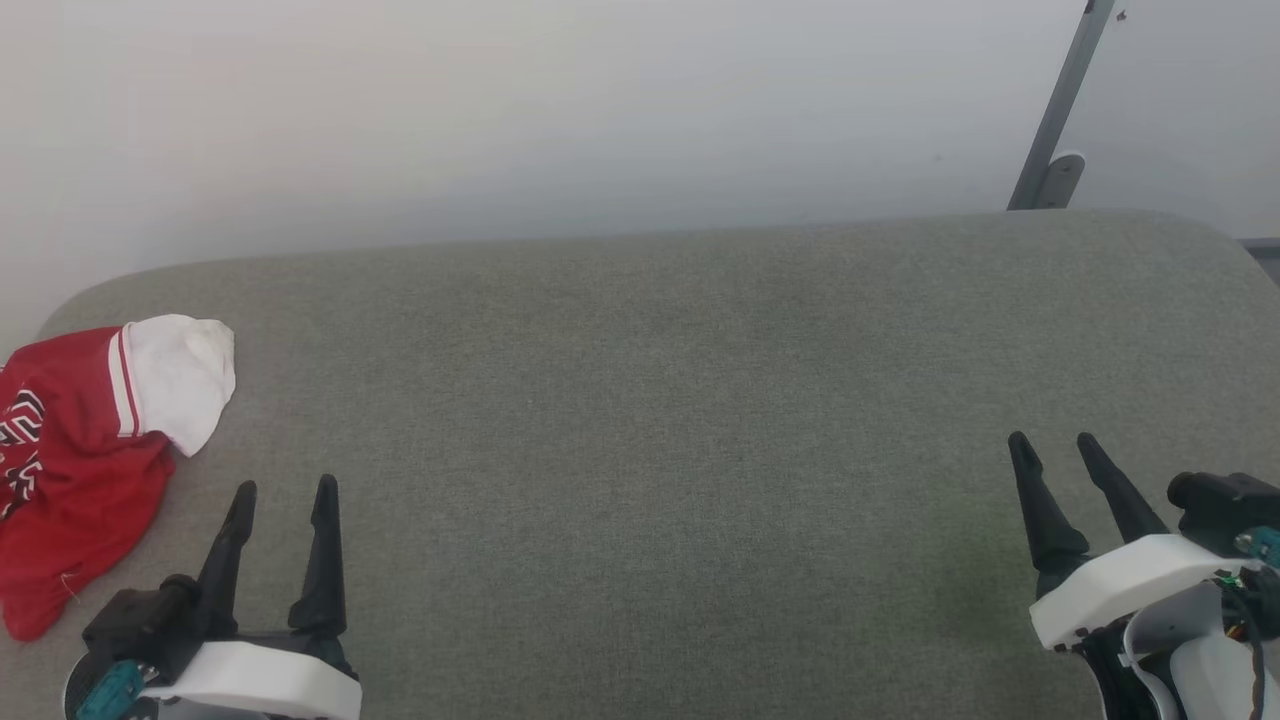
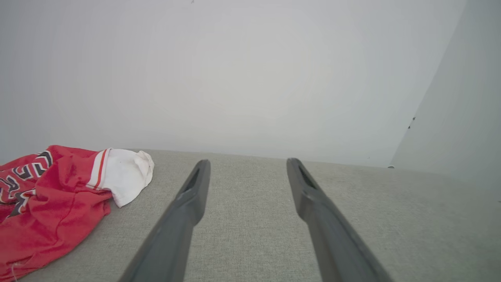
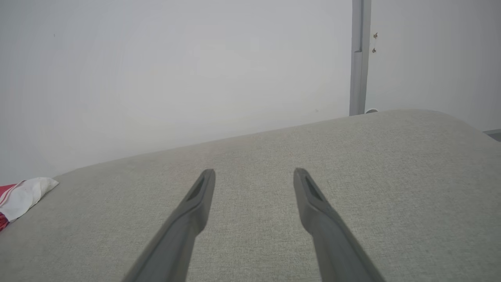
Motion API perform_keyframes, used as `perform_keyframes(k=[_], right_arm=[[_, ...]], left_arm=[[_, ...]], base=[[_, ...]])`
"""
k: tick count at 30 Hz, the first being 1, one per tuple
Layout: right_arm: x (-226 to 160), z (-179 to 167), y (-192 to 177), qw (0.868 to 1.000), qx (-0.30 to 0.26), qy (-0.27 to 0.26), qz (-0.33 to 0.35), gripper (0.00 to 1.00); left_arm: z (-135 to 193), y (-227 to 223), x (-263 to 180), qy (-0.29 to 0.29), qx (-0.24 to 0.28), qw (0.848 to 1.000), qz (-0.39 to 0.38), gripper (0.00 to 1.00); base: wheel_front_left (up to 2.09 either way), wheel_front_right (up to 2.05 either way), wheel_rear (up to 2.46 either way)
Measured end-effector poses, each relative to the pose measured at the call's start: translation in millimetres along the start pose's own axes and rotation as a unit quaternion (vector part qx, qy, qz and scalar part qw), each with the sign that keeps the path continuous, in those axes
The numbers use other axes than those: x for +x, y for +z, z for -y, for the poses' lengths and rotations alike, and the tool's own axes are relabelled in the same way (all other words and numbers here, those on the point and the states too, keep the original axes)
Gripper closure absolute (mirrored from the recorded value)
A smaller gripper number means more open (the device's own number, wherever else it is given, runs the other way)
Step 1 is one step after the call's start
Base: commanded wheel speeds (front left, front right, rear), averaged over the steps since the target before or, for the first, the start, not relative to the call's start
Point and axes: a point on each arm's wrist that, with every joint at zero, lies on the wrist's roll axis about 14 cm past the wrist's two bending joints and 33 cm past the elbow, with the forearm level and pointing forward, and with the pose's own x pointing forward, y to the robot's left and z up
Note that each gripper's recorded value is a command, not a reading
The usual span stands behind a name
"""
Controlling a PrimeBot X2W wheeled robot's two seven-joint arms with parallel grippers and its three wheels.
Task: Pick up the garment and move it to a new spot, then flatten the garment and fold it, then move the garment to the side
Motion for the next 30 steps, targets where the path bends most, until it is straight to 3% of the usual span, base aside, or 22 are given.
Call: perform_keyframes(k=[16,30], right_arm=[[-0.6,-2.8,5.0,0.998,-0.056,0.013,0.007,0.00],[-1.9,0.3,6.2,0.998,-0.054,0.007,0.010,0.00]], left_arm=[[3.3,4.7,-2.5,-0.018,0.052,0.998,0.010,0.00],[5.3,5.0,-2.4,-0.024,0.050,0.998,0.010,0.00]], base=[[0.00,0.00,0.00],[0.00,0.00,0.00]])
